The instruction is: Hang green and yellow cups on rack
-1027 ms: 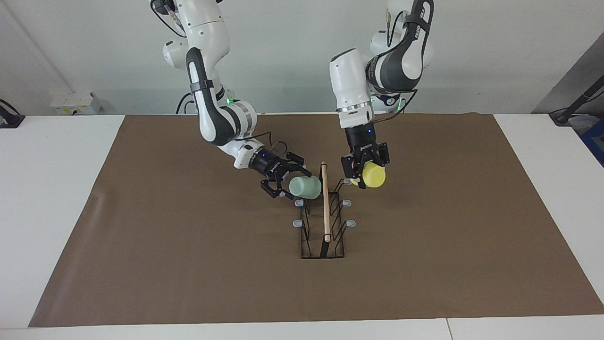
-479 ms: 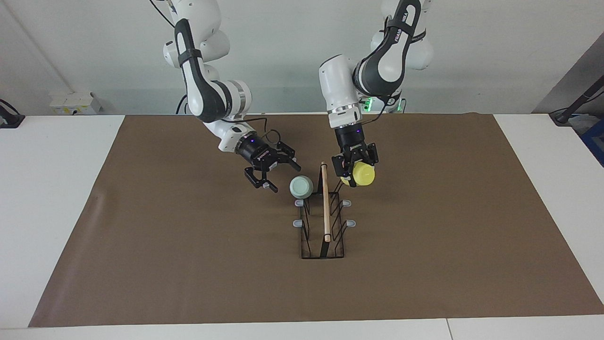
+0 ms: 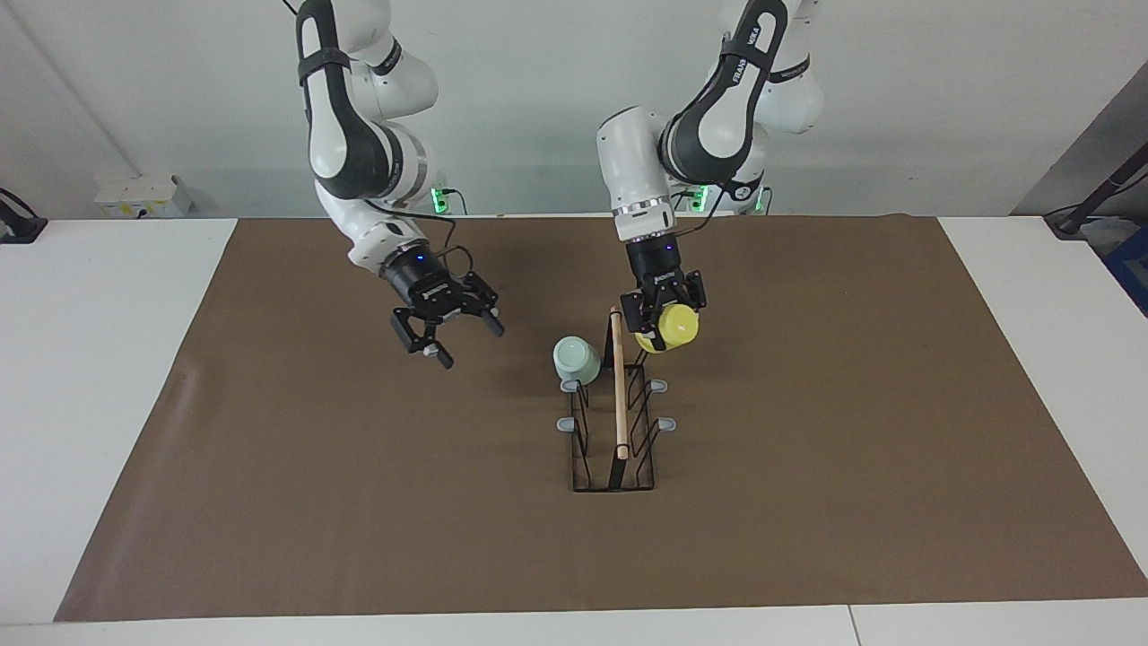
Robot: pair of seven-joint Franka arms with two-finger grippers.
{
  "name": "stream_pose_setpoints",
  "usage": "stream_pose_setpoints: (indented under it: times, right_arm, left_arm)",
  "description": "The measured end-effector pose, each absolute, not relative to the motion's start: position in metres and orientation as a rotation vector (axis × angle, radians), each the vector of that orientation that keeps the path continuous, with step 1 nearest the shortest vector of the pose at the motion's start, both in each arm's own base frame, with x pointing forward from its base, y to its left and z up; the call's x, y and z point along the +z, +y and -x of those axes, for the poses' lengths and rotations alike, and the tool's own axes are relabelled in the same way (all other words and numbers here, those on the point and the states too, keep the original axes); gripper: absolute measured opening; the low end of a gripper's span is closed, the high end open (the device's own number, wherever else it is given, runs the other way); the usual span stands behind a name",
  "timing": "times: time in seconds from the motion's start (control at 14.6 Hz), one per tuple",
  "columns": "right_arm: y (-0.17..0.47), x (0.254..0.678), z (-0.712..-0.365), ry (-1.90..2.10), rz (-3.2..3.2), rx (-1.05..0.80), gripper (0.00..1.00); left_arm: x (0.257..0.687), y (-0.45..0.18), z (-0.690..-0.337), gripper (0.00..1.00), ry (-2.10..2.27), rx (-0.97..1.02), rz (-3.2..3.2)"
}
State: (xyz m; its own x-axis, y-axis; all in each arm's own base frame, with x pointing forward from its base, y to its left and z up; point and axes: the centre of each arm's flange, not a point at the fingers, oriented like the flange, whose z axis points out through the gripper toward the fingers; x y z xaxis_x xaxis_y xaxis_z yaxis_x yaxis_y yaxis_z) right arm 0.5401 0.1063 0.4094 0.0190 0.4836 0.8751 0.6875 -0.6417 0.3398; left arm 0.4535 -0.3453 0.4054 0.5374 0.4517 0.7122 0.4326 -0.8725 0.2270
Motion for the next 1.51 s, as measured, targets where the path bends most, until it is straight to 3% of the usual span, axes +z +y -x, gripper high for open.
stream_pose_setpoints:
  times: [0.34, 0.62, 1.51]
  right_arm:
    - [0.031, 0.439, -0.565, -1.684, 2.168, -1.514, 1.0]
    - [0.008, 0.466, -0.579, -1.865, 2.187, -1.303, 1.0]
    - [0.025, 0.548, -0.595, -1.558, 2.779, -0.674, 1.0]
  left_arm:
    - [0.399, -0.351, -0.446, 0.66, 0.766, 1.283, -2.736]
    - [0.393, -0.356, -0.438, 1.0, 0.742, 1.272, -2.747]
    - [0.437, -0.318, -0.475, 1.0, 0.586, 1.368, -2.818]
